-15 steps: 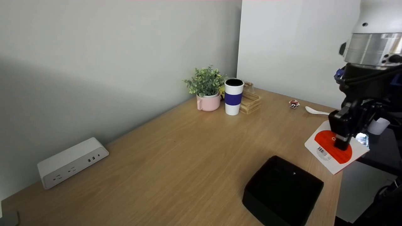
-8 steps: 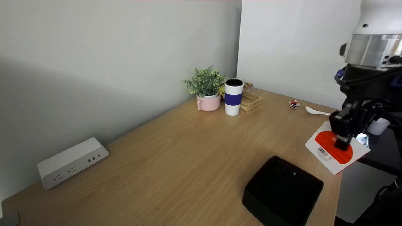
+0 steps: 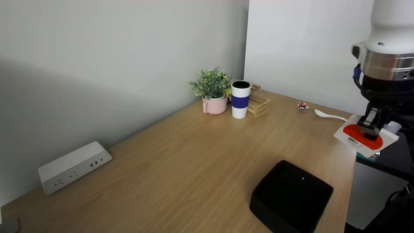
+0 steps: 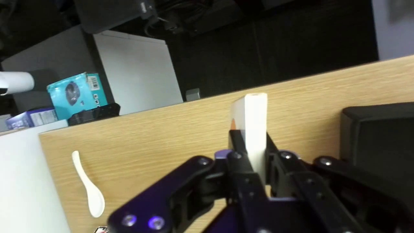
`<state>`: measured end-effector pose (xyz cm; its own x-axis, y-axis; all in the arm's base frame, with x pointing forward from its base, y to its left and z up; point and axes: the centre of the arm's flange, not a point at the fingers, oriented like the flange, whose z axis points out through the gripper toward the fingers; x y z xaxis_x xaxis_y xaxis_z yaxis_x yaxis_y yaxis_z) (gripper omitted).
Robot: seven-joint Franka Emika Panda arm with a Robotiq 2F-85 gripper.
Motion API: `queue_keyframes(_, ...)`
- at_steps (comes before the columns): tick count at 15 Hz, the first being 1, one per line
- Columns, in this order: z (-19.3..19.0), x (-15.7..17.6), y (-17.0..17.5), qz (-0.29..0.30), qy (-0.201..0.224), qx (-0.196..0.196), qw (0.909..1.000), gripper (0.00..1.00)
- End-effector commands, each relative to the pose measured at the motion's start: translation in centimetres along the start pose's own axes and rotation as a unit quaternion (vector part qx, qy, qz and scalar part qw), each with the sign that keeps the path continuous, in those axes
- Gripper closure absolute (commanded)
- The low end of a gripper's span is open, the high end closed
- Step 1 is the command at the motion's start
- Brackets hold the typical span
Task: Put the alphabet booklet on the table
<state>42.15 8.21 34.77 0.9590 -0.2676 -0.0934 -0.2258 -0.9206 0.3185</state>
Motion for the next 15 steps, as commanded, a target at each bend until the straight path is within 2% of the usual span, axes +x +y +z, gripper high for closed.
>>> queue_keyframes(1,-0.3,0.5,0.9,-0.076,0.006,-0.04,0.9963,0.96)
queue_keyframes(3,-0.5,0.8,1.0,-0.125,0.016,-0.025,0.9917,0.96)
queue_keyframes(5,-0.8,1.3,1.2,-0.181,0.024,-0.006,0.9832,0.96)
queue_keyframes(10,-1.3,3.1,2.3,-0.29,0.03,0.043,0.9555,0.96)
queue_keyframes(11,-1.4,3.1,2.5,-0.293,0.025,0.05,0.9546,0.96)
queue_keyframes(12,-1.6,2.6,2.2,-0.258,0.027,0.052,0.9643,0.96)
queue_keyframes(13,-1.2,2.4,2.2,-0.269,0.029,0.041,0.9618,0.86)
queue_keyframes(15,-1.3,2.4,2.2,-0.263,0.028,0.046,0.9632,0.86)
